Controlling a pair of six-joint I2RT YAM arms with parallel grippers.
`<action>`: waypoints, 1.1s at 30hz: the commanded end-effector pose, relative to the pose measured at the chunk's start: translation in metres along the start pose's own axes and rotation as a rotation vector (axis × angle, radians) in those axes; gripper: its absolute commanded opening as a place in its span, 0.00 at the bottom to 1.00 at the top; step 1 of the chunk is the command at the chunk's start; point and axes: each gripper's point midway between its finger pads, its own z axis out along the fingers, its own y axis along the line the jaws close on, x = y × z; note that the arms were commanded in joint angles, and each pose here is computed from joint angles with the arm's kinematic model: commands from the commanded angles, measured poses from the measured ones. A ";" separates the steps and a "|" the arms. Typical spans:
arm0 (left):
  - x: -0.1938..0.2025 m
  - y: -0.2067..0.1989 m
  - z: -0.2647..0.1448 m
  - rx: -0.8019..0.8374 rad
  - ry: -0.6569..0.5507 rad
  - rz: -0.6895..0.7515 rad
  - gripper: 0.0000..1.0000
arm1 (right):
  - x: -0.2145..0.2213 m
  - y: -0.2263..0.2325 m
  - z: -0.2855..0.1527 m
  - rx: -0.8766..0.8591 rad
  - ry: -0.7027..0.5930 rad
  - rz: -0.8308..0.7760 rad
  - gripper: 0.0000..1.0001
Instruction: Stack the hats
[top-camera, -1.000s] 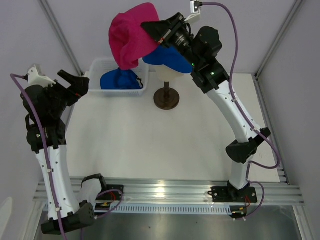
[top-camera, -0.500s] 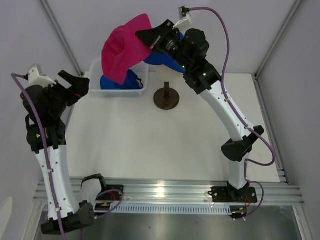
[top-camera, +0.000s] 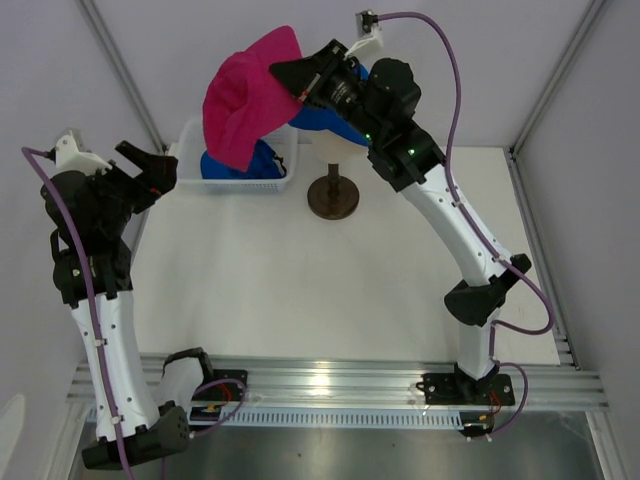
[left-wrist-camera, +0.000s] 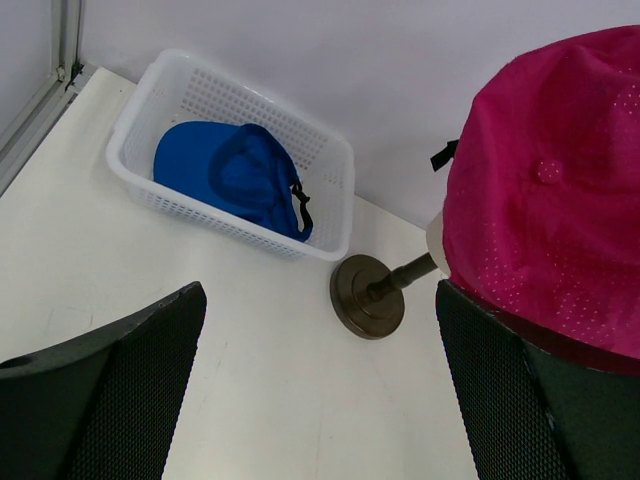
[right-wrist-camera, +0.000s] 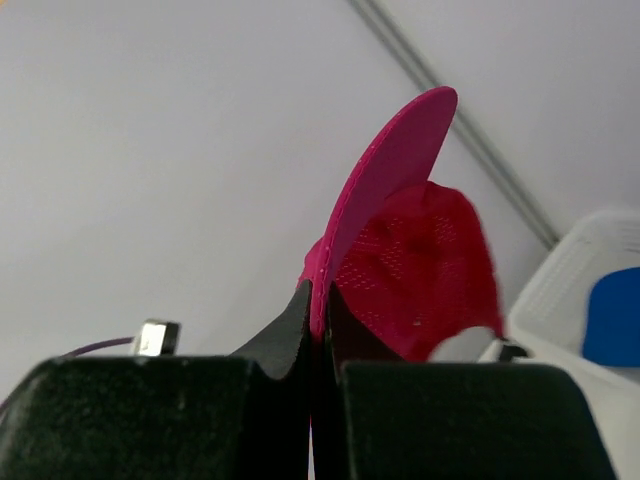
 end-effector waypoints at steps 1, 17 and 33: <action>-0.011 -0.007 -0.008 0.019 -0.040 0.027 1.00 | -0.027 0.006 -0.009 0.081 -0.096 -0.114 0.00; -0.013 -0.002 -0.009 -0.007 -0.046 0.038 1.00 | -0.030 -0.007 -0.016 0.195 -0.137 -0.233 0.00; -0.013 0.004 -0.024 -0.041 -0.109 0.043 0.99 | -0.038 -0.017 -0.003 -0.026 -0.077 -0.035 0.00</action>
